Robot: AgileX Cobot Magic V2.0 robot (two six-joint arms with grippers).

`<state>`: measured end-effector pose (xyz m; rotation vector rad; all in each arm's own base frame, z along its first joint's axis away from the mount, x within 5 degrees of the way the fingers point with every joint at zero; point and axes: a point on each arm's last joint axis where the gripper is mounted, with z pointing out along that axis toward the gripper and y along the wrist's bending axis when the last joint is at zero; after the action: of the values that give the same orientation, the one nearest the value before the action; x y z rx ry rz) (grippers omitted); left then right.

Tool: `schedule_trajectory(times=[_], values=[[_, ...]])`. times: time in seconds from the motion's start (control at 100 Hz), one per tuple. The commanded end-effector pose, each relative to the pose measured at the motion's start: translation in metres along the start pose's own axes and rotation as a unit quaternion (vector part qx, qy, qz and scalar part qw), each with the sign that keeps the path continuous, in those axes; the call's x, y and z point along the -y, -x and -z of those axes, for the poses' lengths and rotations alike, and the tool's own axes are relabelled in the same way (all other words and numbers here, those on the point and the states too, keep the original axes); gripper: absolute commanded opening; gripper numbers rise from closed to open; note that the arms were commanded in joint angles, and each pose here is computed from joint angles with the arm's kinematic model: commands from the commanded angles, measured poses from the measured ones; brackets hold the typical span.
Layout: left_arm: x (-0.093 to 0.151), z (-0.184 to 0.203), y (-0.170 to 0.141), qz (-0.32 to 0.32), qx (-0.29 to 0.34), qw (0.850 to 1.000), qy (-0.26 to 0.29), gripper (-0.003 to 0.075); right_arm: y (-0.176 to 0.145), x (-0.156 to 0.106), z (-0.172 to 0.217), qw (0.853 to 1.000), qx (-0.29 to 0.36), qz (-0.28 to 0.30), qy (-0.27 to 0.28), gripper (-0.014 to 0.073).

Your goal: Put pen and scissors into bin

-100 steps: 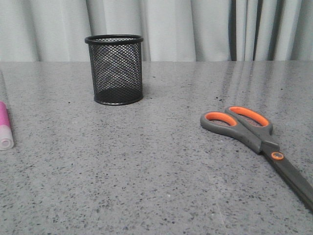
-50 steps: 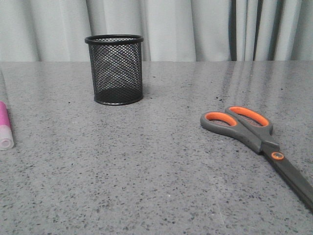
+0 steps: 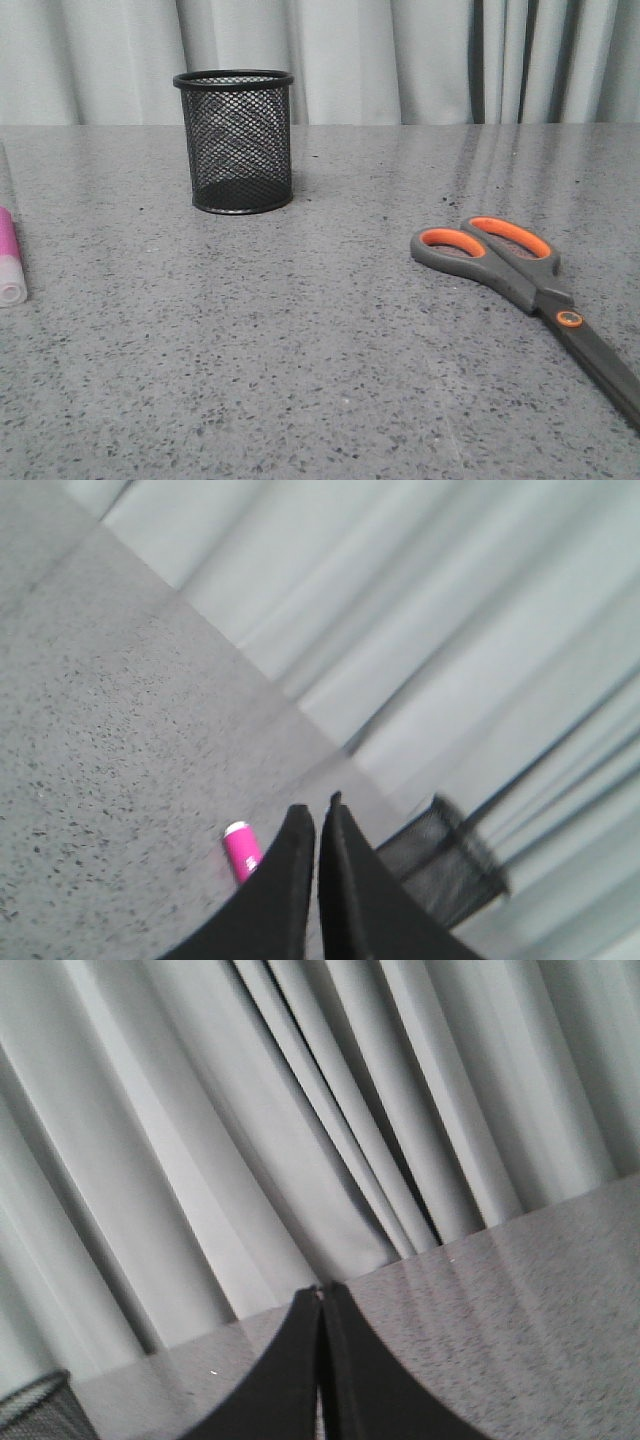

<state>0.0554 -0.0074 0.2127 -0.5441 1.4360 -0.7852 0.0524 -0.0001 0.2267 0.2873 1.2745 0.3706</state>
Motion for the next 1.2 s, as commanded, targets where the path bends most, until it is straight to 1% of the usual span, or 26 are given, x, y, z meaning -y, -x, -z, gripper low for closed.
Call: schedule_trajectory(times=[0.0,0.04,0.09,0.13,0.14,0.16,0.19,0.21,0.24,0.26,0.29,0.34,0.43,0.48,0.54,0.58,0.63,0.68,0.76,0.83,0.94,1.0,1.09,1.19], values=[[-0.009,0.002,0.000,0.050,0.033,0.998,0.011,-0.0016,0.010,-0.004,0.001,0.999,0.037,-0.033,0.014,-0.0069],[-0.005,0.002,0.002,0.048,0.033,0.998,0.004,-0.0003,0.015,-0.006,0.001,0.999,0.031,-0.033,0.010,-0.0064],[0.002,0.002,0.005,0.026,0.026,0.999,-0.006,0.0047,0.021,-0.009,-0.001,0.999,0.013,-0.033,0.001,-0.0037],[0.008,0.002,0.008,-0.003,0.018,1.000,-0.014,0.0120,0.025,-0.011,-0.003,0.999,0.001,-0.033,-0.005,0.0015],[0.010,0.002,0.010,-0.007,0.019,1.000,-0.015,0.0149,0.028,-0.013,-0.003,0.999,0.001,-0.033,-0.004,0.0027],[0.014,0.001,0.011,-0.019,0.013,1.000,-0.018,0.0179,0.031,-0.014,-0.004,1.000,-0.006,-0.029,-0.007,0.0066],[0.018,0.000,0.014,-0.034,0.009,0.999,-0.020,0.0258,0.035,-0.016,-0.006,0.999,-0.015,-0.028,-0.009,0.0144],[0.022,-0.001,0.017,-0.037,0.004,0.999,-0.020,0.0302,0.037,-0.017,-0.008,0.999,-0.026,-0.029,-0.012,0.0177],[0.027,-0.004,0.020,-0.038,-0.004,0.999,-0.019,0.0353,0.040,-0.019,-0.011,0.999,-0.041,-0.029,-0.016,0.0259],[0.030,-0.007,0.022,-0.038,-0.010,0.999,-0.017,0.0379,0.043,-0.021,-0.012,0.998,-0.052,-0.030,-0.020,0.0303],[0.035,-0.011,0.025,-0.038,-0.021,0.999,-0.014,0.0396,0.044,-0.022,-0.016,0.996,-0.079,-0.030,-0.029,0.0354],[0.043,-0.020,0.029,-0.039,-0.046,0.998,-0.005,0.0391,0.048,-0.024,-0.021,0.993,-0.109,-0.030,-0.040,0.0409],[0.057,-0.042,0.031,-0.065,-0.124,0.990,0.010,0.0344,0.053,-0.028,-0.032,0.985,-0.163,-0.029,-0.056,0.0410],[0.065,-0.057,0.030,-0.080,-0.179,0.980,0.016,0.0307,0.056,-0.030,-0.037,0.982,-0.179,-0.027,-0.059,0.0410],[0.073,-0.078,0.029,-0.086,-0.248,0.965,0.024,0.0265,0.058,-0.033,-0.043,0.979,-0.192,-0.024,-0.058,0.0410],[0.078,-0.092,0.029,-0.081,-0.283,0.955,0.029,0.0255,0.058,-0.034,-0.046,0.978,-0.199,-0.023,-0.055,0.0410],[0.082,-0.108,0.029,-0.071,-0.312,0.947,0.036,0.0253,0.059,-0.035,-0.047,0.978,-0.202,-0.024,-0.051,0.0410],[0.085,-0.122,0.030,-0.060,-0.331,0.940,0.047,0.0253,0.059,-0.036,-0.048,0.978,-0.204,-0.024,-0.047,0.0410],[0.087,-0.142,0.033,-0.062,-0.354,0.931,0.070,0.0253,0.059,-0.037,-0.048,0.977,-0.206,-0.024,-0.042,0.0410],[0.084,-0.156,0.034,-0.078,-0.378,0.917,0.104,0.0253,0.058,-0.037,-0.047,0.977,-0.210,-0.025,-0.039,0.0410],[0.074,-0.171,0.034,-0.104,-0.415,0.888,0.170,0.0253,0.058,-0.038,-0.047,0.976,-0.212,-0.025,-0.035,0.0410],[0.070,-0.176,0.033,-0.108,-0.431,0.874,0.195,0.0254,0.058,-0.038,-0.047,0.976,-0.212,-0.025,-0.035,0.0410],[0.065,-0.182,0.030,-0.096,-0.445,0.864,0.214,0.0255,0.058,-0.038,-0.047,0.976,-0.212,-0.025,-0.035,0.0410],[0.060,-0.187,0.025,-0.070,-0.448,0.861,0.233,0.0266,0.058,-0.038,-0.047,0.976,-0.212,-0.025,-0.035,0.0410]])
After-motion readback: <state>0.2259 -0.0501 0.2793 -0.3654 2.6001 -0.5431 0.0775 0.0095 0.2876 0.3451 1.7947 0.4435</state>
